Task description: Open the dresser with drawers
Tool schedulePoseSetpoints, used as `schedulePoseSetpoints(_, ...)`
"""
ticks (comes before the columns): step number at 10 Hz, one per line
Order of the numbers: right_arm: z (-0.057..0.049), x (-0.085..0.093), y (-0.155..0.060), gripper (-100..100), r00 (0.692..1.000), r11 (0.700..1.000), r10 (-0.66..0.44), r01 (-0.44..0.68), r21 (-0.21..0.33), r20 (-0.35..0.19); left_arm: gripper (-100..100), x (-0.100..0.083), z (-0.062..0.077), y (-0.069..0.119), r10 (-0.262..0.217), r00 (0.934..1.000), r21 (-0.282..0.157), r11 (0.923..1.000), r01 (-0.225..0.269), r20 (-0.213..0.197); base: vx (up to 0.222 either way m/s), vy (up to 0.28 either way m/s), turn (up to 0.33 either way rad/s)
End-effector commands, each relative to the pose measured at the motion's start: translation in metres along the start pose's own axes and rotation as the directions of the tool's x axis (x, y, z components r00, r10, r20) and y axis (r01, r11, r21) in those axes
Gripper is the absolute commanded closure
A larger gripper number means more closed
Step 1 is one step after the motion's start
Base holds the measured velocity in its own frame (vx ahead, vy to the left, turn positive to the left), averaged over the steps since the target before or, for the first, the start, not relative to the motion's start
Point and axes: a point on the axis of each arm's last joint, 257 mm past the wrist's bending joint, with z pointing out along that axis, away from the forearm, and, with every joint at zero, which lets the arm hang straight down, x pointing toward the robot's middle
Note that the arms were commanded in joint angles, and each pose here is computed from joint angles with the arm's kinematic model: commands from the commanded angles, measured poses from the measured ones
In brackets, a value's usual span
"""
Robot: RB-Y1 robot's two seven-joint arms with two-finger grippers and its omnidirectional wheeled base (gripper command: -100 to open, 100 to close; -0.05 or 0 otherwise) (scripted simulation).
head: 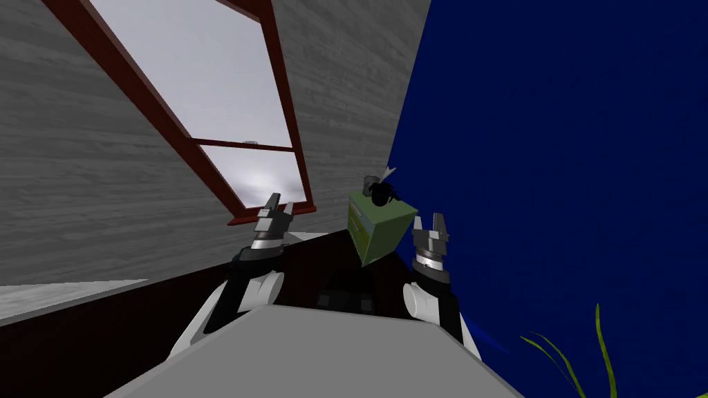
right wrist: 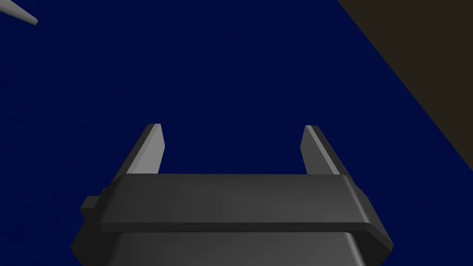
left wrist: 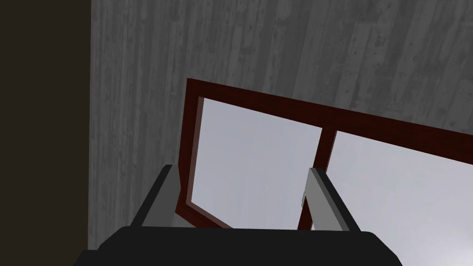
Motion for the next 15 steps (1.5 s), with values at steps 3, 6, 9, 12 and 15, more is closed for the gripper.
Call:
schedulePoseSetpoints(3,0.000,0.000,0.000,0,1.000,1.000,0.000,0.000,0.000,0.000,0,0.000,0.000,0.000,0.000,1.0000,0.000,1.0000,0.000,0.000,0.000,0.000,0.000)
schedulePoseSetpoints(6,0.000,0.000,0.000,0,1.000,1.000,0.000,0.000,0.000,0.000,0,0.000,0.000,0.000,0.000,1.0000,0.000,1.0000,0.000,0.000,0.000,0.000,0.000)
schedulePoseSetpoints(9,0.000,0.000,0.000,0,1.000,1.000,0.000,0.000,0.000,0.000,0,0.000,0.000,0.000,0.000,1.0000,0.000,1.0000,0.000,0.000,0.000,0.000,0.000)
schedulePoseSetpoints(12,-0.003,0.011,-0.007,-100,0.991,0.995,-0.103,0.103,0.003,-0.089,0,0.000,0.000,0.000,0.000,1.0000,0.000,1.0000,0.000,0.000,0.035,0.014,-0.020)
schedulePoseSetpoints(15,-0.006,0.018,-0.012,-100,0.972,0.981,-0.192,0.193,-0.004,-0.137,0,0.000,0.000,0.000,0.000,1.0000,0.000,1.0000,0.000,0.000,0.065,0.025,-0.026)
